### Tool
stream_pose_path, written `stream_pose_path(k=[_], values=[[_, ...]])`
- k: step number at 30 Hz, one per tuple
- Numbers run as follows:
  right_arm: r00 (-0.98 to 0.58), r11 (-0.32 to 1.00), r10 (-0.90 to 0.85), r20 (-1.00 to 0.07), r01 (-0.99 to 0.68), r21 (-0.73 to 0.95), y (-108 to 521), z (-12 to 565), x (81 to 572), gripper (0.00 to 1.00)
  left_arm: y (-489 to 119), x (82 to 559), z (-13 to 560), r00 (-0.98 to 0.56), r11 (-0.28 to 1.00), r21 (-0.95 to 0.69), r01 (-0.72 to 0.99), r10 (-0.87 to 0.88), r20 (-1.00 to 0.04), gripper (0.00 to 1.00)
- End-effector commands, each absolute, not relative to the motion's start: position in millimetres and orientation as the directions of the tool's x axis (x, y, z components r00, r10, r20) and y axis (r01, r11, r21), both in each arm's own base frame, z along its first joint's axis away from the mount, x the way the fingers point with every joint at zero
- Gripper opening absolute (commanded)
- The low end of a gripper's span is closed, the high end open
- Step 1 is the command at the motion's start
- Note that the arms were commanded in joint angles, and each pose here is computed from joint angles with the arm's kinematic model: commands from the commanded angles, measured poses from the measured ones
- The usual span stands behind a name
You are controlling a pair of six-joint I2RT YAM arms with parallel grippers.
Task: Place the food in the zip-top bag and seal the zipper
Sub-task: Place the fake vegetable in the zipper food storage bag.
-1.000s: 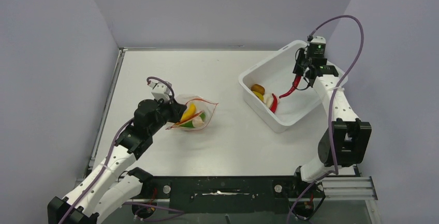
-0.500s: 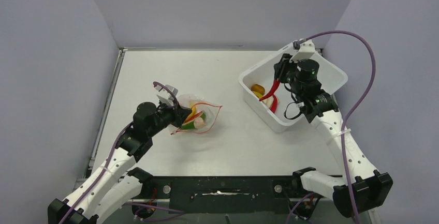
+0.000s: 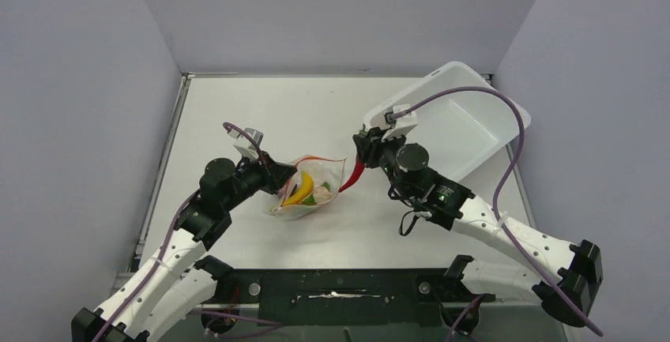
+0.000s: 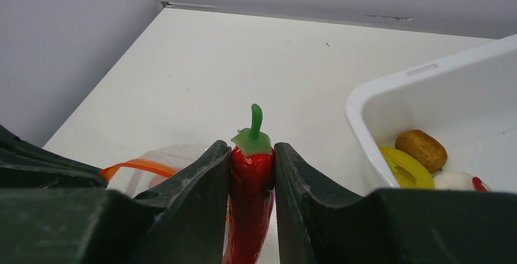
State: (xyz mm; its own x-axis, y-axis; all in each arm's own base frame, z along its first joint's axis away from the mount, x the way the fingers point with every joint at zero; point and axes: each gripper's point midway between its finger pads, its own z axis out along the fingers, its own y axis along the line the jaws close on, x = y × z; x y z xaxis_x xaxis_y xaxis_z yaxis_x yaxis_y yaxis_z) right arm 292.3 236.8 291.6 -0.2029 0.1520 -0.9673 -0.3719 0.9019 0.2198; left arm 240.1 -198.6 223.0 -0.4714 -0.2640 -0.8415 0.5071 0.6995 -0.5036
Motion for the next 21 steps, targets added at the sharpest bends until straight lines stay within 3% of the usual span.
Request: stream_pose_path(k=[1,21], values=[[-0.034,0.895,0.309,-0.95,-0.328,0.303,243.1,336.0,289.2,0.2,-198.7,243.0,249.0,-0.424,0.67,-0.541,0.509,-0.352,-0.835,0.0],[-0.009,0.89,0.321,-0.947,-0.339,0.305,325.3,298.5,264.2,0.24,-196.5,240.4,249.6,-0.412,0.64,-0.587,0.496,-0.421,-0.808,0.0]])
